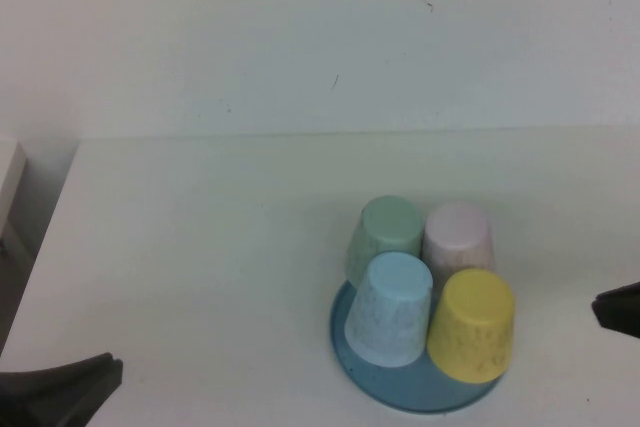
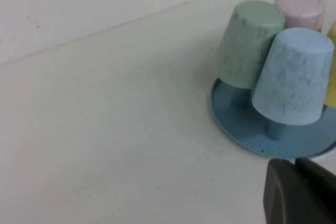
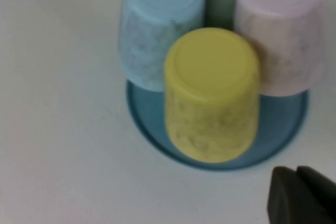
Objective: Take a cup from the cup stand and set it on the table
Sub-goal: Pick up the cup from the rack
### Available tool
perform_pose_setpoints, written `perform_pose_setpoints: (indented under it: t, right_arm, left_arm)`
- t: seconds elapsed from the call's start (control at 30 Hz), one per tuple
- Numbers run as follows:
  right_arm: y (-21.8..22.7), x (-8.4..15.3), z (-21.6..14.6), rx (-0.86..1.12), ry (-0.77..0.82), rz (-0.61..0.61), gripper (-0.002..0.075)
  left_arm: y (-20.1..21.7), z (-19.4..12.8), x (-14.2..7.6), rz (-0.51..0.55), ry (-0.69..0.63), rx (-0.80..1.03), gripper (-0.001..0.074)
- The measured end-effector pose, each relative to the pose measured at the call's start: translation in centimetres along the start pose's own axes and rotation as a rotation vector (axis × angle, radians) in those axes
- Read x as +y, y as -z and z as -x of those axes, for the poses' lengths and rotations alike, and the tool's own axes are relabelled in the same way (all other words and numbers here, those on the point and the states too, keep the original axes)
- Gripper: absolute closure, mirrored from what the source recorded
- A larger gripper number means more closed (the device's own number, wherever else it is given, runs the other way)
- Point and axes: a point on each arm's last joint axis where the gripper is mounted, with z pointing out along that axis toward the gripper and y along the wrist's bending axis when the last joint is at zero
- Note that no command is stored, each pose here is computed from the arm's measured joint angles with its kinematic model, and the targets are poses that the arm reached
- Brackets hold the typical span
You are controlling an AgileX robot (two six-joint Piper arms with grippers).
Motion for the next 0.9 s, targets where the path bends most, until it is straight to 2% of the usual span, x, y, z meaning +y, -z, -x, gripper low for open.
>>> perform_pose_setpoints:
  t: [0.13, 0.33, 0.4, 0.47, 0.57, 0.73, 0.8, 0.9]
  right_arm:
    - [-1.9, 1.1, 0.7, 0.038, 0.091, 0.065, 0.0727]
    - [-2.9, 2.3, 3.6, 0.055, 0.257, 0.128, 0.0727]
    - [-3.0, 2.4, 4.5, 0.060, 0.241, 0.144, 0.0721]
    - [-3.2, 2.2, 5.6, 0.077, 0.190, 0.161, 0.0681]
    - [-3.7, 1.7, 6.9, 0.116, 0.160, 0.194, 0.0540]
    - [-5.3, 0.9, 7.9, 0.173, 0.166, 0.241, 0.0168]
    - [-6.0, 0.7, 8.1, 0.195, 0.190, 0.272, 0.0097]
    - [-7.1, 0.4, 8.1, 0.229, 0.214, 0.315, 0.0057]
  left_arm:
    - [0.0, 0.1, 0.0, -0.003, -0.003, -0.007, 0.0737]
    - [0.0, 0.2, 0.0, 0.000, 0.005, -0.018, 0.0737]
    - [0.0, 0.2, 0.0, -0.001, 0.003, -0.019, 0.0737]
    - [0.0, 0.2, 0.0, -0.002, 0.007, -0.022, 0.0737]
    - [0.0, 0.2, 0.0, -0.003, 0.007, -0.023, 0.0737]
    - [0.0, 0.2, 0.0, -0.004, 0.008, -0.024, 0.0737]
    - [0.0, 0.2, 0.0, -0.004, 0.008, -0.024, 0.0737]
    - [0.0, 0.2, 0.0, -0.004, 0.008, -0.024, 0.0737]
